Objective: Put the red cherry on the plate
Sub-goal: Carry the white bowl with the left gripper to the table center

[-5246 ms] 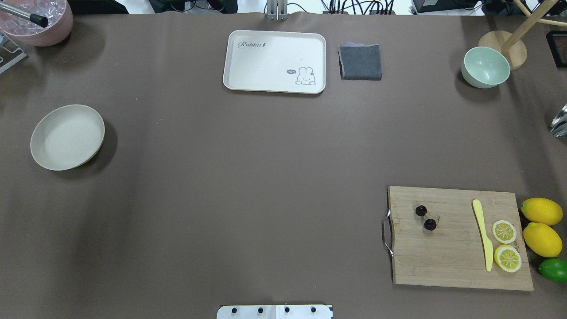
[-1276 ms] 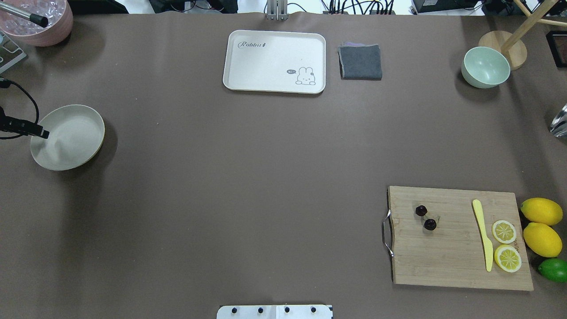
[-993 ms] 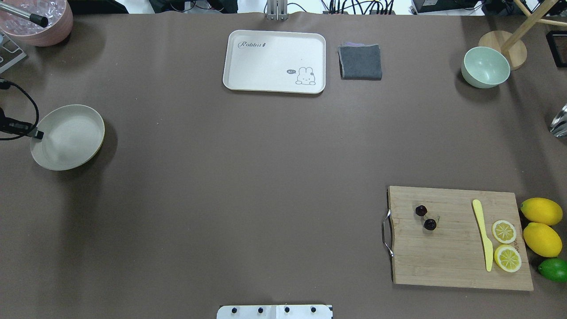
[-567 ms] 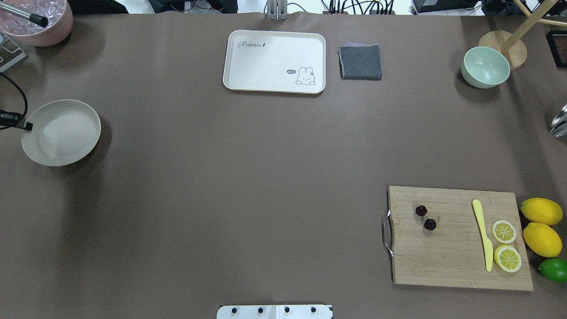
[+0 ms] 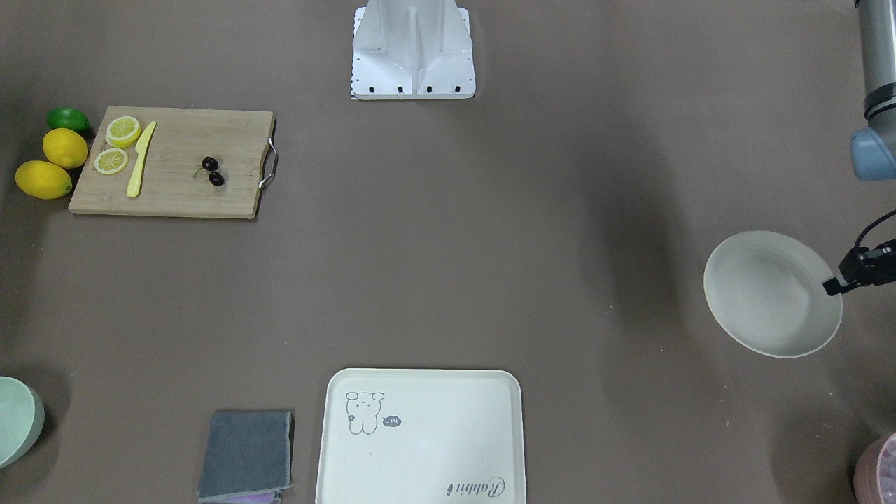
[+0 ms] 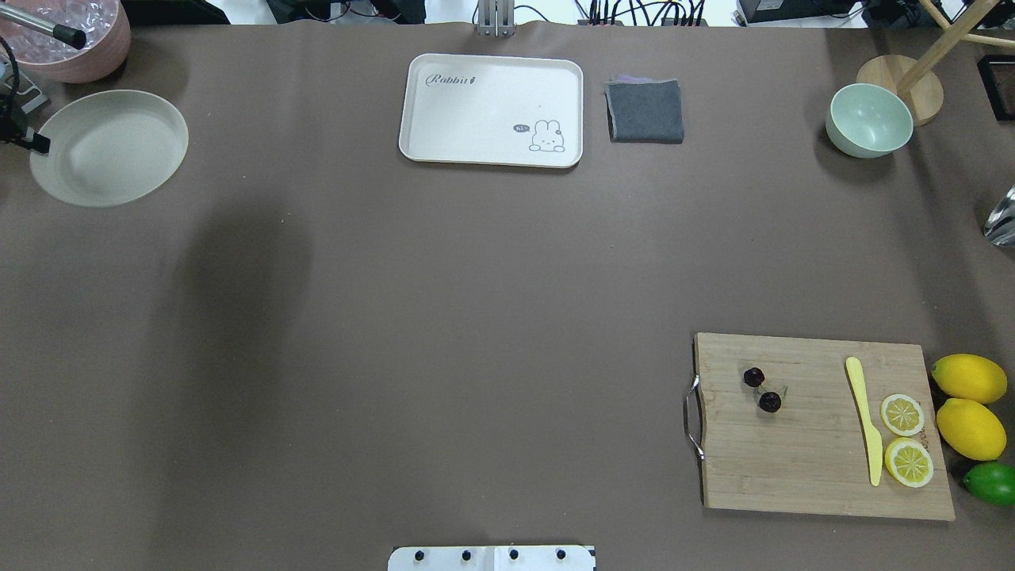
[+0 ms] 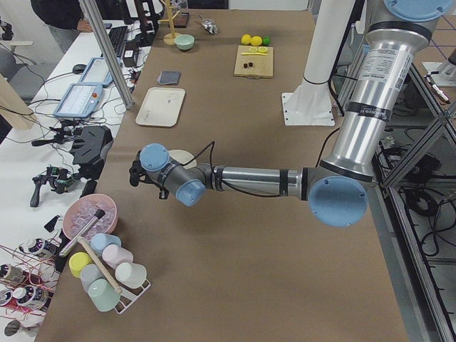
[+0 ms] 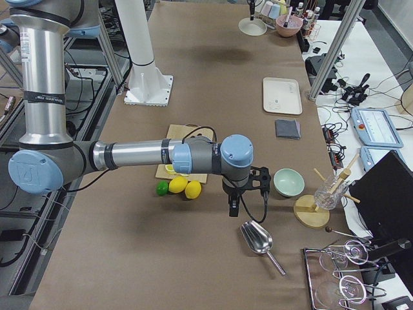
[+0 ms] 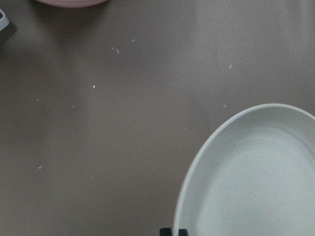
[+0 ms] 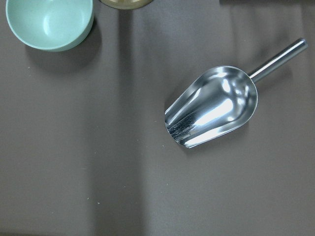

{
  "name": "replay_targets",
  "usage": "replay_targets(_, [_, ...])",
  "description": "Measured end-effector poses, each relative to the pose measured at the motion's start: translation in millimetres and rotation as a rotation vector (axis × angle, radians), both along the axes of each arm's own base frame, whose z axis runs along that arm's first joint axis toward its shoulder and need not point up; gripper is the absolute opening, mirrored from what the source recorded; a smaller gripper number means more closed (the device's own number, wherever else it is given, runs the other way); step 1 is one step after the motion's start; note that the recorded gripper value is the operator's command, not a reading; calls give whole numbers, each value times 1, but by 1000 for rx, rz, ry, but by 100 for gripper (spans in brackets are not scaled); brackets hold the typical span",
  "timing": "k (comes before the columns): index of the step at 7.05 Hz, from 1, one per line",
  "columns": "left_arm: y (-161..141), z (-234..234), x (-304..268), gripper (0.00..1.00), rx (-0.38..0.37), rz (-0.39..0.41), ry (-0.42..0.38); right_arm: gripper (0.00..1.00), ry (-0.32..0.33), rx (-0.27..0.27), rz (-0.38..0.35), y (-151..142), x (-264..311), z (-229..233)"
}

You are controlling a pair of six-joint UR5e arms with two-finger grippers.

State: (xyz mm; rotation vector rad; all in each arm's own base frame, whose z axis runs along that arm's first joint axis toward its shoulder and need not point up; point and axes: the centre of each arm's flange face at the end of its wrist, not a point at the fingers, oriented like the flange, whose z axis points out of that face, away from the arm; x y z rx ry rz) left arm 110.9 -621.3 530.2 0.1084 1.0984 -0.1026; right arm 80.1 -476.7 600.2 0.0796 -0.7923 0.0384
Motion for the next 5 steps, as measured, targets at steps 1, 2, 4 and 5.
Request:
replay_targets(1, [0,-48,38,0,-52,-23,24,100,0,16,-4,-2,-4,-4])
replay_targets(2, [16,-101,97,0,-92,-56,35,100,-1,21,-11,-6,-13,-10])
replay_targets(4, [77,-191,220,0,-145,-112,76,100,-4,17,-22,-11,-29,-17])
replay_targets(5, [109,-218,277,0,-157,-141,88,100,-6,18,-26,-11,-33,-19])
